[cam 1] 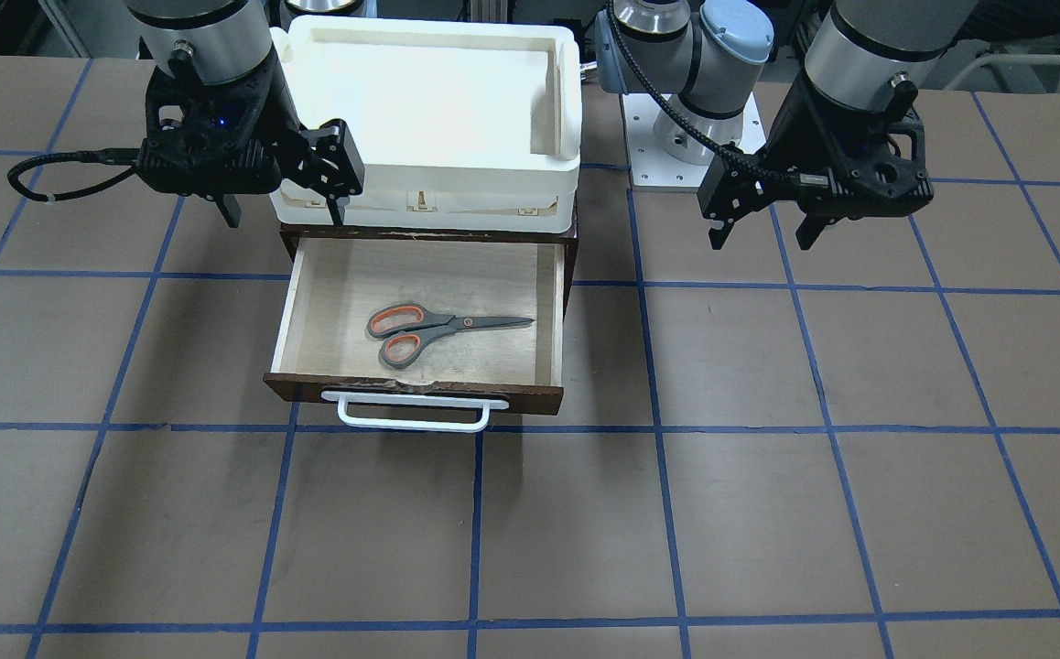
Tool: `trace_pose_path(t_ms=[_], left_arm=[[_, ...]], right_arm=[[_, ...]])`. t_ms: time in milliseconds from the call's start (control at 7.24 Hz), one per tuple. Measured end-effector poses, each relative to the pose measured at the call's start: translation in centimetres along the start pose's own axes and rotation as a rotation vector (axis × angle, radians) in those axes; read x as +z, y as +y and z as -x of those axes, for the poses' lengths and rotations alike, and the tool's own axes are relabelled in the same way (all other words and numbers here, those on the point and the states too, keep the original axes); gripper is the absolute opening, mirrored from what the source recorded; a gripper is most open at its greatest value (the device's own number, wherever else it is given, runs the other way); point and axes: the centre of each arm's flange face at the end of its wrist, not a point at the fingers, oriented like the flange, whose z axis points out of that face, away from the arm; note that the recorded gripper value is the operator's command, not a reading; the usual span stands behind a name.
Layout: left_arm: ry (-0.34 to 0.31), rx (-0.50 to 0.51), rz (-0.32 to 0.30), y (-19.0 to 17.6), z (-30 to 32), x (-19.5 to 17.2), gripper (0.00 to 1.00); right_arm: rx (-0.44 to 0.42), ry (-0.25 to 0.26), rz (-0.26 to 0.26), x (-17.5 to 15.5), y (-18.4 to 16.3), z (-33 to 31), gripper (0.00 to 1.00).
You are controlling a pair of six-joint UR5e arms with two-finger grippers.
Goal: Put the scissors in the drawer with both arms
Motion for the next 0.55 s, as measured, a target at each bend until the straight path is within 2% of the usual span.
trace_pose_path(t_ms=[553], left_arm=[[-0.002, -0.003, -0.006, 0.24, -0.16, -0.28, 0.9]], right_arm=[[0.0, 0.0, 0.0, 0.0, 0.0, 0.0, 1.0]])
